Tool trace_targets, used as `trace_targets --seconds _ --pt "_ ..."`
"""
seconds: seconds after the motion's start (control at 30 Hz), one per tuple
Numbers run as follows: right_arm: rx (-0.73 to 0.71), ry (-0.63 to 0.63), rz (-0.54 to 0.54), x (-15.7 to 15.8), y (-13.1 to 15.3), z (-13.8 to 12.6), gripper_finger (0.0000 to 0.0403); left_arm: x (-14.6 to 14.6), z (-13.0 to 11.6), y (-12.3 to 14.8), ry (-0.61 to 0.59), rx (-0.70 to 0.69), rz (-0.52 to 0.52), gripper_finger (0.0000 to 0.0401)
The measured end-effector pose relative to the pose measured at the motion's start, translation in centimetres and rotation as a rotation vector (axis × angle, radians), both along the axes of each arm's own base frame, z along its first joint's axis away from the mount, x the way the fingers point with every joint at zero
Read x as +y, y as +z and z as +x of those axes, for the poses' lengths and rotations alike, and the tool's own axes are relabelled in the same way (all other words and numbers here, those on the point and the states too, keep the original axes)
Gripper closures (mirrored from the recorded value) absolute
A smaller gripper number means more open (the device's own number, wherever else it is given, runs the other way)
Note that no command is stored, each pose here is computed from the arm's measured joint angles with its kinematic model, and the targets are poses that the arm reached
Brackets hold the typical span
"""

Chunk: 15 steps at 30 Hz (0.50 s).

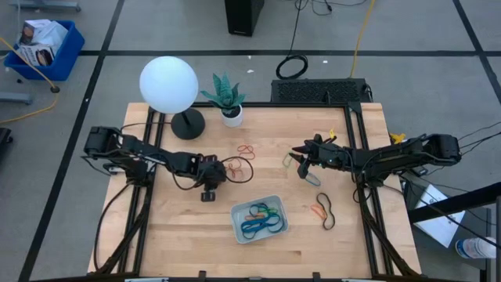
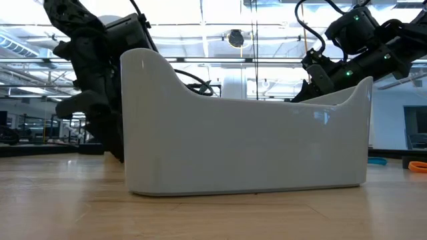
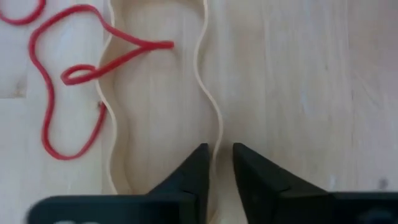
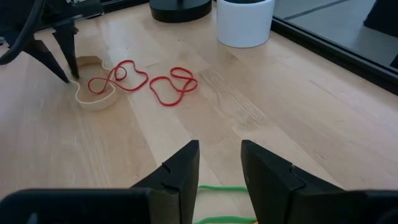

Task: Pick and place rubber bands into bin
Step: Put the brown rubber band into the gray bin

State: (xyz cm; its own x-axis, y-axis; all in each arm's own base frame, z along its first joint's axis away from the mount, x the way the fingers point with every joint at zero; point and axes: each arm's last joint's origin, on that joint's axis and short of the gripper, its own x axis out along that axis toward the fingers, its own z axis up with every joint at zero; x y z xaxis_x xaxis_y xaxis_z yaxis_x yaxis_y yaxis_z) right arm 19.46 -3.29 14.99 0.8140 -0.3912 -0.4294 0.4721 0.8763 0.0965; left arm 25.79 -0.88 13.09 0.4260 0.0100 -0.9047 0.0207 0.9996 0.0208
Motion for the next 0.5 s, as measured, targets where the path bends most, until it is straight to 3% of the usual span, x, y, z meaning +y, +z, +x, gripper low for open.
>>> trace_targets --seconds 0.2,0.5 --pt "0.000 0.000 0.000 0.00 0.01 0.01 0.0289 0.13 0.31 0.11 0.015 -0.036 0.032 0.0391" --pt "0.000 0.000 0.000 0.00 0.00 0.00 0.0289 0.10 0.28 0.10 0.016 -0.032 0.022 0.0392"
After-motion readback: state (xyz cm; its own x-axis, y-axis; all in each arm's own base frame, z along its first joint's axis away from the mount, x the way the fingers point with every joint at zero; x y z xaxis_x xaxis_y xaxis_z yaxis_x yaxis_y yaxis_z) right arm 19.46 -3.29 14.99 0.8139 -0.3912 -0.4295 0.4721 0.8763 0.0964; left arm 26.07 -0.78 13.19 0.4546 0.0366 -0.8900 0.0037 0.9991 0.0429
